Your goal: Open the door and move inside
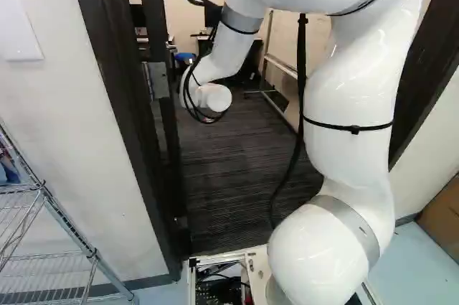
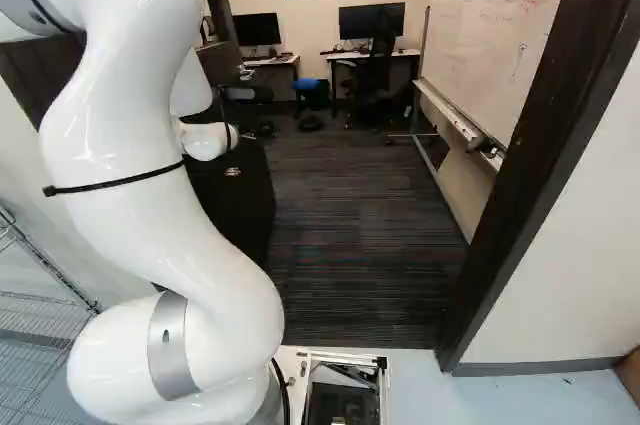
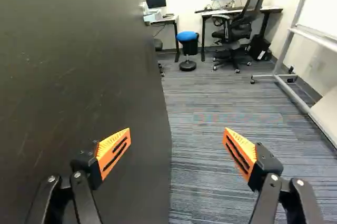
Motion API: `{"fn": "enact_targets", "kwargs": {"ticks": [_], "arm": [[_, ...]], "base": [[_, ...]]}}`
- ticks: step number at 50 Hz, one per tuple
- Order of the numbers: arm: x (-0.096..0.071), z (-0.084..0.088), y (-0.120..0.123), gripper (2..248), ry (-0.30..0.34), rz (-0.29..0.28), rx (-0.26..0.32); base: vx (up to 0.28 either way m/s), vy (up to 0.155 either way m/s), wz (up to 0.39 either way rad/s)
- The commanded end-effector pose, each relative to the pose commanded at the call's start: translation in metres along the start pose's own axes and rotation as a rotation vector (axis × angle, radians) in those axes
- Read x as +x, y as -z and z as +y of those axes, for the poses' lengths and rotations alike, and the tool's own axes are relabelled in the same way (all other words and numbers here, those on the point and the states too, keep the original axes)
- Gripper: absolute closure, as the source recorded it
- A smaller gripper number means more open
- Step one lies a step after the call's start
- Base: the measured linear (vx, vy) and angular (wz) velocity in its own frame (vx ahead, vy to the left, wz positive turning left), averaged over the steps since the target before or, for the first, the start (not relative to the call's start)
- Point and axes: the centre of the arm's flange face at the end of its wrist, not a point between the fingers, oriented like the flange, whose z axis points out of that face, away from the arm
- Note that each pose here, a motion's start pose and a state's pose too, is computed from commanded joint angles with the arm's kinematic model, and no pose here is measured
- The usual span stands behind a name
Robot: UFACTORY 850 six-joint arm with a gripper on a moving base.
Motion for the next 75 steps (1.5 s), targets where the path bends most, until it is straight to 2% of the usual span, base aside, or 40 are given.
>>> {"fn": "enact_targets", "kwargs": {"ticks": [27, 75], "arm": [[0.000, -0.017, -0.006, 3, 0.064, 0.002, 0.077], [-0.001, -0.026, -0.005, 3, 0.165, 0.003, 0.179]], "base": [[0.000, 0.000, 0.000], [0.000, 0.000, 0.000]]}}
